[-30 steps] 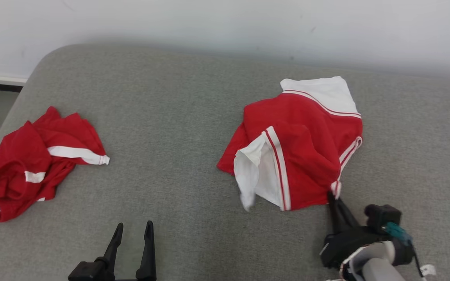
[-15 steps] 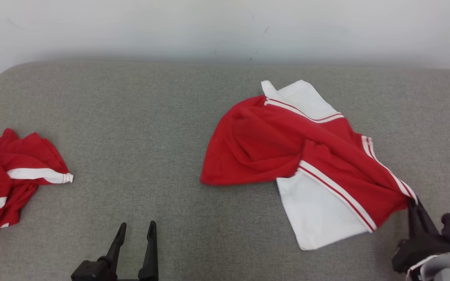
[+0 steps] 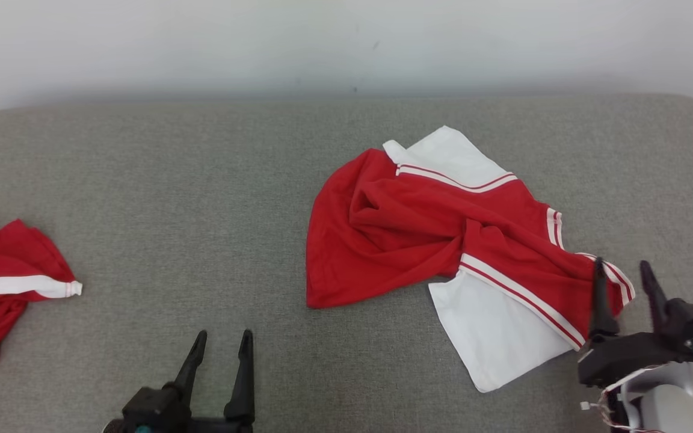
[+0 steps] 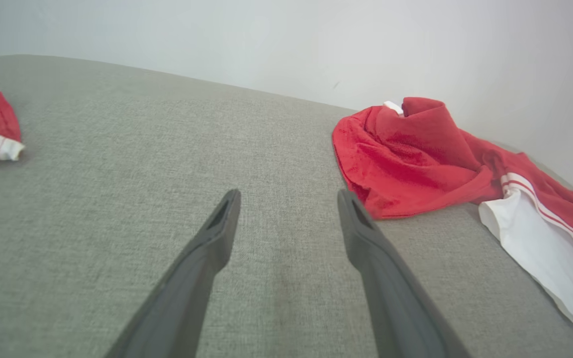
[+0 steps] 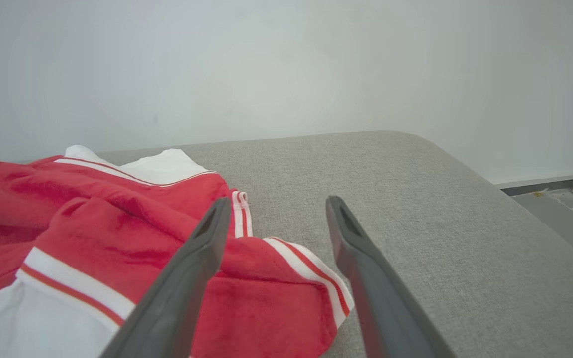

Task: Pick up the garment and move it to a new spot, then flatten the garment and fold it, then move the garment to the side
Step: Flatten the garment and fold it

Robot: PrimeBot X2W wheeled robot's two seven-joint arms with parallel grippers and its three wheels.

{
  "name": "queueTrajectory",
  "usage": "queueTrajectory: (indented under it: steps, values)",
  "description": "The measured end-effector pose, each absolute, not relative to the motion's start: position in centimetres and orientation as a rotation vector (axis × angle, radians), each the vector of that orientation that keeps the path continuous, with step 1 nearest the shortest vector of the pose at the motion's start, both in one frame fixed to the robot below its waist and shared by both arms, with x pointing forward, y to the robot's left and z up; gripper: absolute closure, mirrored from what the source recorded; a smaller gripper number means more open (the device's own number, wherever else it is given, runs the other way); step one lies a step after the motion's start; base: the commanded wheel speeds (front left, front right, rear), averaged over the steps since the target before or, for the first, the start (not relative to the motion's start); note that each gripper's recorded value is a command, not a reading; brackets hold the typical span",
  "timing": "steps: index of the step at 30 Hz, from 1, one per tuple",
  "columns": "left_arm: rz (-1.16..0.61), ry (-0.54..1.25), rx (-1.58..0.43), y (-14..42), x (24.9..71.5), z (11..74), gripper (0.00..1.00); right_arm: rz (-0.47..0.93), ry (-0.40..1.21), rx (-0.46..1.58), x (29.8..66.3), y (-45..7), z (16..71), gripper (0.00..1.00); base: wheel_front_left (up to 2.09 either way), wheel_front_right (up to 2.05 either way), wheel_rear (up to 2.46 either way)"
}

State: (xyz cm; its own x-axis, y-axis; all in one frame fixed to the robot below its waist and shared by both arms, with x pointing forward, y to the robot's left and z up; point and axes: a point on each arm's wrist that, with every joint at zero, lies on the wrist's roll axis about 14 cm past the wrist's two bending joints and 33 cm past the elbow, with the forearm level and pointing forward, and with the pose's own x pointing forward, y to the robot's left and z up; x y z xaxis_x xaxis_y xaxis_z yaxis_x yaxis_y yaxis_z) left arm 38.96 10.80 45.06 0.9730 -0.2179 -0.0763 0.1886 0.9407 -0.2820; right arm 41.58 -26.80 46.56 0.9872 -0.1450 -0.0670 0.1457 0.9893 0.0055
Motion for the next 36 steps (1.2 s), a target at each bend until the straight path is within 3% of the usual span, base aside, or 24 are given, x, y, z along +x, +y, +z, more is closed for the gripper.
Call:
queueTrajectory:
  steps: [11, 22, 23, 24, 25, 26, 27, 36]
  values:
    - [-0.398, 0.179, -0.289, 4.7, 41.8, 43.2, 0.00, -0.115, 0.101, 0.022, 41.7, -25.3, 45.0, 0.00, 0.00, 0.00, 0.00]
    - [-0.438, 0.270, -0.323, 2.3, 44.4, 40.0, 0.01, -0.184, 0.140, 0.002, 40.6, -28.0, 43.7, 0.00, 0.00, 0.00, 0.00]
    - [-0.437, 0.275, -0.325, 2.2, 44.5, 39.8, 0.25, -0.189, 0.143, 0.001, 40.5, -28.2, 43.6, 0.00, 0.00, 0.00, 0.00]
    - [-0.435, 0.281, -0.327, 2.2, 44.6, 39.5, 0.37, -0.194, 0.147, -0.001, 40.4, -28.3, 43.5, 0.00, 0.00, 0.00, 0.00]
    - [-0.435, 0.284, -0.328, 2.1, 44.7, 39.4, 0.58, -0.199, 0.150, -0.003, 40.4, -28.5, 43.4, 0.00, 0.00, 0.00, 0.00]
    - [-0.437, 0.287, -0.327, 2.1, 44.8, 39.2, 0.87, -0.204, 0.152, -0.004, 40.3, -28.7, 43.4, 0.00, 0.00, 0.00, 0.00]
    - [-0.437, 0.289, -0.327, 2.0, 44.8, 39.1, 1.00, -0.207, 0.153, -0.005, 40.3, -28.8, 43.3, 0.00, 0.00, 0.00, 0.00]
    - [-0.400, 0.297, -0.325, 3.4, 44.4, 38.8, 1.00, -0.207, 0.153, 0.013, 40.7, -28.6, 43.1, 0.00, 0.00, 0.00, 0.00]
